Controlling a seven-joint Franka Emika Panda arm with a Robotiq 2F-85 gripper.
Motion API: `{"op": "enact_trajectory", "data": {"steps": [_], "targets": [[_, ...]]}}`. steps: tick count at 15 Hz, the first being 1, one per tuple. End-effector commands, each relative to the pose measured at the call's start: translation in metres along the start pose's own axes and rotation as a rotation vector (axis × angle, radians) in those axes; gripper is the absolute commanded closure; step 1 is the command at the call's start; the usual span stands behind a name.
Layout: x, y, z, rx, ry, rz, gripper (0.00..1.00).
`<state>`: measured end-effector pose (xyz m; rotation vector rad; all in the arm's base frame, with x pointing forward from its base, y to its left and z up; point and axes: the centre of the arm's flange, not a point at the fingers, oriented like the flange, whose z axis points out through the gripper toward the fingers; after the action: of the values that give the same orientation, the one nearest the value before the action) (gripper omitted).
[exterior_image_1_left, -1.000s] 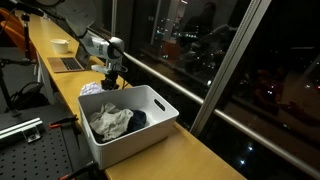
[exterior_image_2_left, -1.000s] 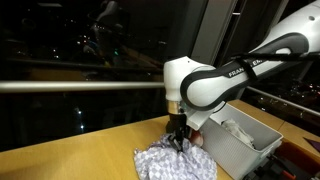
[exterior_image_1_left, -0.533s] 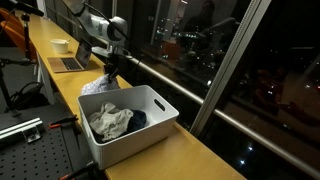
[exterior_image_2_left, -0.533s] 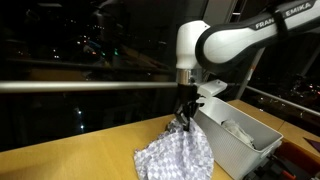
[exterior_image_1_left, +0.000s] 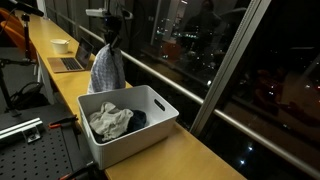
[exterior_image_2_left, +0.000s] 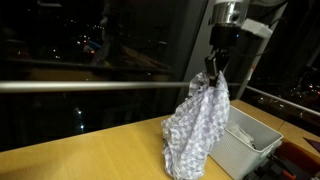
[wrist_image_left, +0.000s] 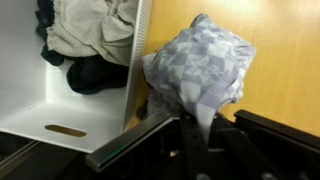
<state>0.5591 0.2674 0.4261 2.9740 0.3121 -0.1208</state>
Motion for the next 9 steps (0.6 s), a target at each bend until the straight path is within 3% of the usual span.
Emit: {"op": "enact_trajectory", "data": {"steps": [1, 9], "targets": [[-0.043, 0.049, -0.076, -0.016, 0.067, 0.105, 0.99], [-0.131, 0.188, -0.229, -0.098, 0.109, 0.349, 0.99]]}}
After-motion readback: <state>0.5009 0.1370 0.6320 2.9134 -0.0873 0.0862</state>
